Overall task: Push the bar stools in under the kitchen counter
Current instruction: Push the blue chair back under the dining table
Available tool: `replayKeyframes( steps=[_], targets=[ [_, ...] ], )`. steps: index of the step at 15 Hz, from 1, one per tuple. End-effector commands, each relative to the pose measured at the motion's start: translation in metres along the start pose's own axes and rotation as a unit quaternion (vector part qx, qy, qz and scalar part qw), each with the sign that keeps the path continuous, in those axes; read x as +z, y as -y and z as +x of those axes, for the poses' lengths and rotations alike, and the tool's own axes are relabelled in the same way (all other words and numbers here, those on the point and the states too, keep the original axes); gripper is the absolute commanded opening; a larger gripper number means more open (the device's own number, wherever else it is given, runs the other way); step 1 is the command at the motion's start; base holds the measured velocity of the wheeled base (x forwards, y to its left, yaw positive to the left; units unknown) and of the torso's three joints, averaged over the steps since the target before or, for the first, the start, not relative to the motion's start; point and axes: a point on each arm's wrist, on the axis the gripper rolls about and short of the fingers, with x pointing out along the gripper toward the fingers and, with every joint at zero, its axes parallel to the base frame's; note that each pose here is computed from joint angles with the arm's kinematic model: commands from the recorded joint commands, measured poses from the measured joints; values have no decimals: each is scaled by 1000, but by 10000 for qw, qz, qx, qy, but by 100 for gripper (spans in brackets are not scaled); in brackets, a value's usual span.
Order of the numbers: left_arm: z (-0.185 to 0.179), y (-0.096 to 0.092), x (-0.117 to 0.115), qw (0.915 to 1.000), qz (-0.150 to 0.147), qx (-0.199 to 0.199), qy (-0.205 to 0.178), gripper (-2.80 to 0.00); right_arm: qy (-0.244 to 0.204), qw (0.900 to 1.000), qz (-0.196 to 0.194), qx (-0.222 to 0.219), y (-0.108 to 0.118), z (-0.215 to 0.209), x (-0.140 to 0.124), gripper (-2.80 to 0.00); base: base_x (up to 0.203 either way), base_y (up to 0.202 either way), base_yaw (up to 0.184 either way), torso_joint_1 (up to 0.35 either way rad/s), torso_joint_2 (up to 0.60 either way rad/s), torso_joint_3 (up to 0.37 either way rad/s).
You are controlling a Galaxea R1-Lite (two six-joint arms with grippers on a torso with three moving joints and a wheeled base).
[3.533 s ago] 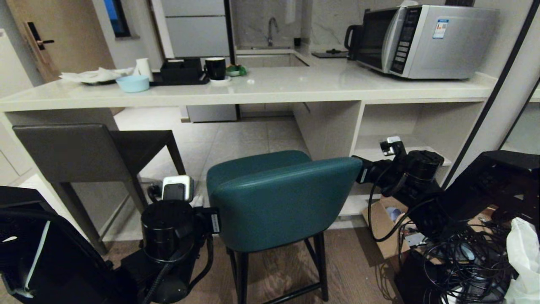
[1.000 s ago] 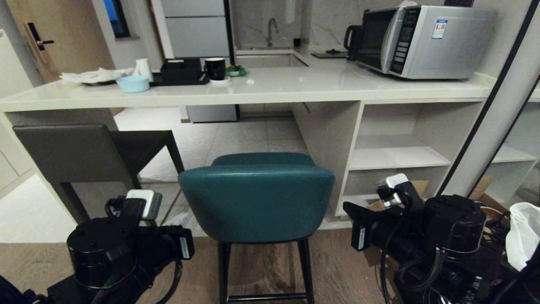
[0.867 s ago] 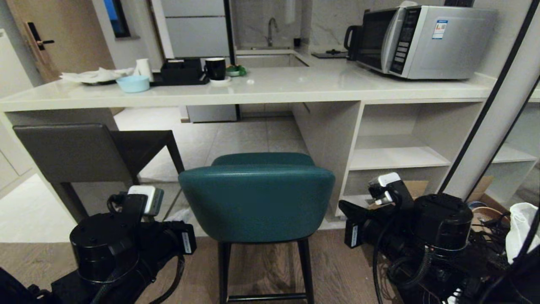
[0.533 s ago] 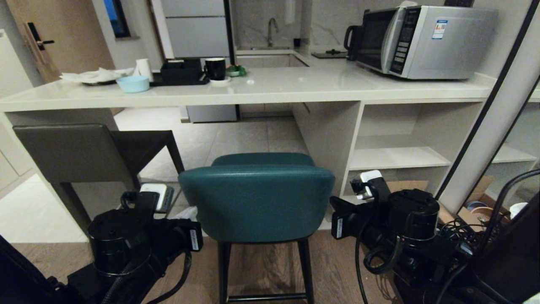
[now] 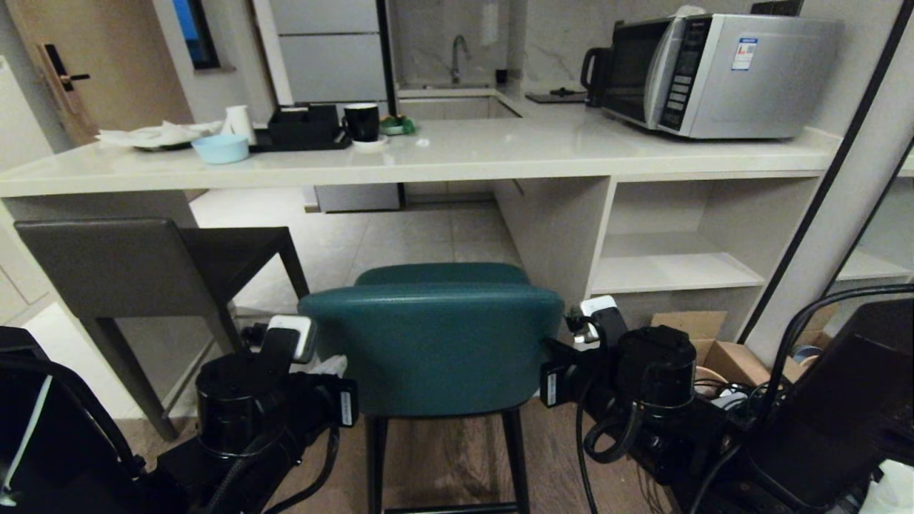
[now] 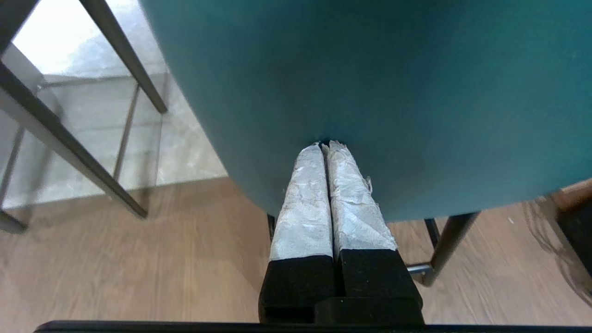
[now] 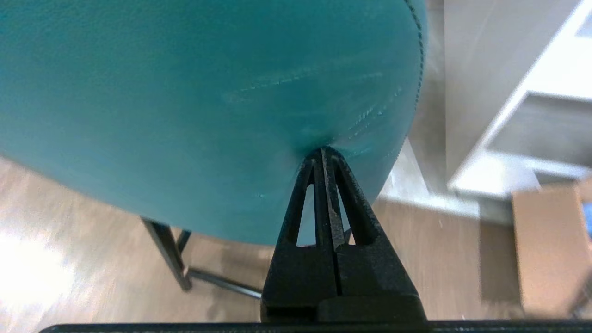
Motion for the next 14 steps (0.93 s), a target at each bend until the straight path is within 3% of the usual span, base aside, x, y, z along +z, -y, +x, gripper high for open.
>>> replayKeyframes(
  steps=[1, 14],
  targets=[
    [2, 0, -2, 10000, 5, 12, -19, -280, -18, 10000, -6, 7, -1, 3, -4, -280, 179, 0, 1, 2, -1, 4],
    [-9, -3, 4, 9999, -41, 13, 91, -280, -56, 10000, -23, 67, -4, -8, -4, -280, 174, 0, 3, 3, 2, 4]
  ],
)
